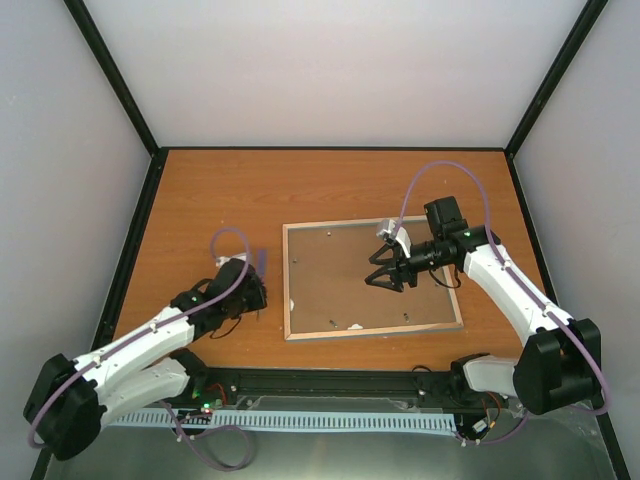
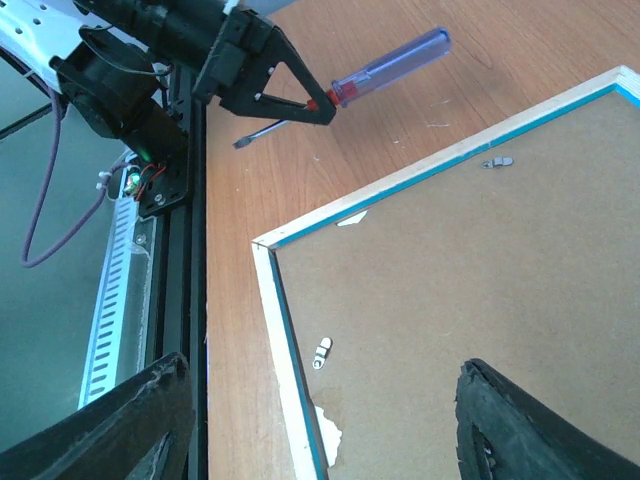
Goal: Take the photo out of the frame
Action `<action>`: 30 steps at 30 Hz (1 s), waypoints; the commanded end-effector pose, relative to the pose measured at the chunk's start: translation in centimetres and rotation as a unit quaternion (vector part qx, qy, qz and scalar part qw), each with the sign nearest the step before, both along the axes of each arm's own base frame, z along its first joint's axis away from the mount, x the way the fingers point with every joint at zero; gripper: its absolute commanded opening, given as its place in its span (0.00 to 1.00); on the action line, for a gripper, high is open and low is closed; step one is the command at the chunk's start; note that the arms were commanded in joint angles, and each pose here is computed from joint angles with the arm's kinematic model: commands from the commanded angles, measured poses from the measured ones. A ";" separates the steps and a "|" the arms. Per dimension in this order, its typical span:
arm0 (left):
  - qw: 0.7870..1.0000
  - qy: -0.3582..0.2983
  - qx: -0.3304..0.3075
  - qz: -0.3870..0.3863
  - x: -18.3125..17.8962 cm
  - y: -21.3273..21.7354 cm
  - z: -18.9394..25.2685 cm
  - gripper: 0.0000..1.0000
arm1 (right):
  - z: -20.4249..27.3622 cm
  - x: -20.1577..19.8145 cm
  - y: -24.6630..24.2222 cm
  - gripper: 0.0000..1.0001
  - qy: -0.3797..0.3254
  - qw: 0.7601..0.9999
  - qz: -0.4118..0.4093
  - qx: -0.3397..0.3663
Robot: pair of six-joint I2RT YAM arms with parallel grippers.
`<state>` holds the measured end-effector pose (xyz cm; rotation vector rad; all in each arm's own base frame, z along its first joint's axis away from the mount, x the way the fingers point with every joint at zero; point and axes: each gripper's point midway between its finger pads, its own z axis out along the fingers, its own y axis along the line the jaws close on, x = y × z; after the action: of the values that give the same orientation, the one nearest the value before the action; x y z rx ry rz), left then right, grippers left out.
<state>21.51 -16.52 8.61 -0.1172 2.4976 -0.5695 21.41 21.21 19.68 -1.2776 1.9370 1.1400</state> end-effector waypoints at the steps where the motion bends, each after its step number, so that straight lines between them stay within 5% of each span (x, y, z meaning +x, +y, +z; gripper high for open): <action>1: 0.985 0.048 0.026 0.163 -0.2 5.8 -2.1 0.01 | 0.6 0.3 0.0 0.70 -0.014 1.000 -0.002 0.003; 8: 0.960 0.070 0.067 0.263 0.3 9.6 -3.8 0.01 | 0.5 0.2 -0.1 0.70 -0.015 1.000 -0.003 0.001; 15: 0.905 0.131 0.155 0.373 -1.9 13.4 -6.0 0.02 | 0.4 0.2 -0.1 0.70 -0.016 1.000 -0.001 -0.001; 18: 0.903 0.140 0.156 0.375 -2.1 13.4 -6.7 0.01 | 0.2 0.2 -0.1 0.69 -0.012 1.000 0.001 -0.001; 19: 0.903 0.141 0.154 0.374 -2.2 13.3 -6.8 0.03 | 0.2 0.2 -0.1 0.70 -0.012 1.000 0.002 -0.001; 22: 0.904 0.139 0.149 0.375 -2.2 13.3 -6.9 0.45 | 0.1 0.2 -0.1 0.69 -0.012 1.000 0.001 -0.002; 30: 0.906 0.131 0.140 0.378 -2.2 13.4 -6.7 0.50 | 0.0 0.2 -0.1 0.69 -0.007 1.000 0.002 -0.002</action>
<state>19.29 -3.60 1.47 -1.0085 2.5150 0.1422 21.49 21.11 19.49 -1.2843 1.9417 1.1227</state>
